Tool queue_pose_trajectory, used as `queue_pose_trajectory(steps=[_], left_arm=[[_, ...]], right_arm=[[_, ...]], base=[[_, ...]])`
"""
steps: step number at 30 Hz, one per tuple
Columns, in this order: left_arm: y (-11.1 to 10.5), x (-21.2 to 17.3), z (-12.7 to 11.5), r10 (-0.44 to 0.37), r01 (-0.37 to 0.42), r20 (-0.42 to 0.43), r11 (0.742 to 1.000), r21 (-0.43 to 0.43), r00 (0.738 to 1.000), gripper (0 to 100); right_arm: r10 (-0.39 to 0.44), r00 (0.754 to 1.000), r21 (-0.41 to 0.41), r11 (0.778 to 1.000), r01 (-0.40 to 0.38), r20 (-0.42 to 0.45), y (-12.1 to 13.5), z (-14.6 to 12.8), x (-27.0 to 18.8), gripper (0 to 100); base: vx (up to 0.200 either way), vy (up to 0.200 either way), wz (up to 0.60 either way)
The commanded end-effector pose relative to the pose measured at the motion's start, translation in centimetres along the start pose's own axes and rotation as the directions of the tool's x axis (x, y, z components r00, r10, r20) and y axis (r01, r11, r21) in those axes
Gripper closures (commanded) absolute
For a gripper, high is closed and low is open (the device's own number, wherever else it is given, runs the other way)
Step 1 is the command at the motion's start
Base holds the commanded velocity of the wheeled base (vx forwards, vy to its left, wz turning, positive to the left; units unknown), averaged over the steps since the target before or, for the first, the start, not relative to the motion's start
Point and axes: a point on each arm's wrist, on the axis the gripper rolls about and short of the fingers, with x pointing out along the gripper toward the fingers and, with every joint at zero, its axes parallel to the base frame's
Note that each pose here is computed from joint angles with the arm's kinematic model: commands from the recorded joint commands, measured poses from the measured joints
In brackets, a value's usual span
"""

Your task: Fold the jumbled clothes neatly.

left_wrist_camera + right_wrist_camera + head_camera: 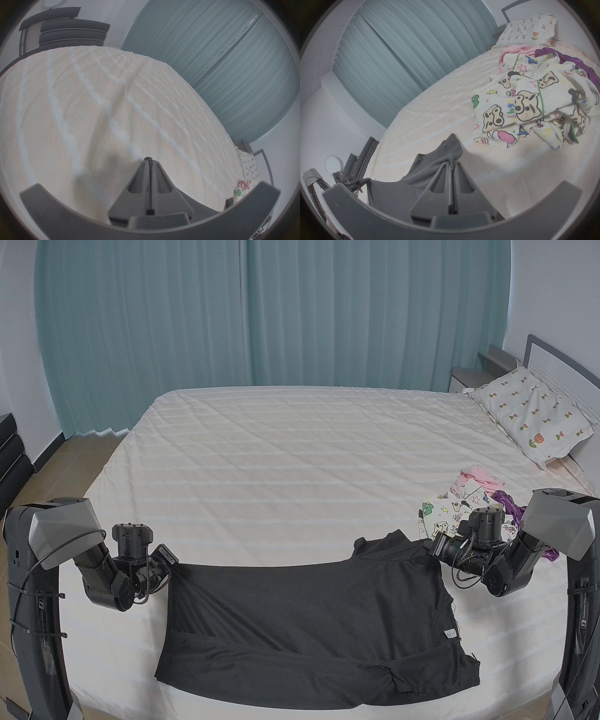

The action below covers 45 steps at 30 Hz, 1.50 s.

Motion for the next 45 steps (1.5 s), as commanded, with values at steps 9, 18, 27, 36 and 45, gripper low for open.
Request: queue_pose_trajectory(steps=[9,18,27,36,45], left_arm=[[-0.8,-1.3,1.1,-0.033,0.033,0.018,0.999,-0.008,0.999,100],[-0.7,-2.3,0.4,-0.132,0.132,0.006,0.991,0.005,0.991,100],[-0.4,-2.3,0.3,-0.166,0.166,0.001,0.986,0.016,0.986,100],[-0.6,-3.0,1.1,-0.175,0.174,0.020,0.984,0.025,0.984,100],[-0.7,-4.4,1.2,-0.173,0.171,0.016,0.981,0.087,0.985,100]], right_arm=[[0.024,1.000,0.025,0.999,-0.024,0.018,-0.6,1.0,-3.2,100],[0.017,1.000,0.044,0.999,-0.018,0.020,-1.3,0.9,-3.9,100],[-0.004,1.000,0.057,0.998,0.003,0.021,-2.0,1.0,-4.4,100],[0.036,0.999,0.059,0.998,-0.037,0.010,-2.3,-0.5,-7.1,100],[0.050,0.999,0.052,0.997,-0.050,0.004,-2.3,-1.2,-9.4,100]], base=[[0.000,0.000,0.00],[0.000,0.000,0.00],[0.000,0.000,0.00],[0.000,0.000,0.00],[0.000,0.000,0.00]])
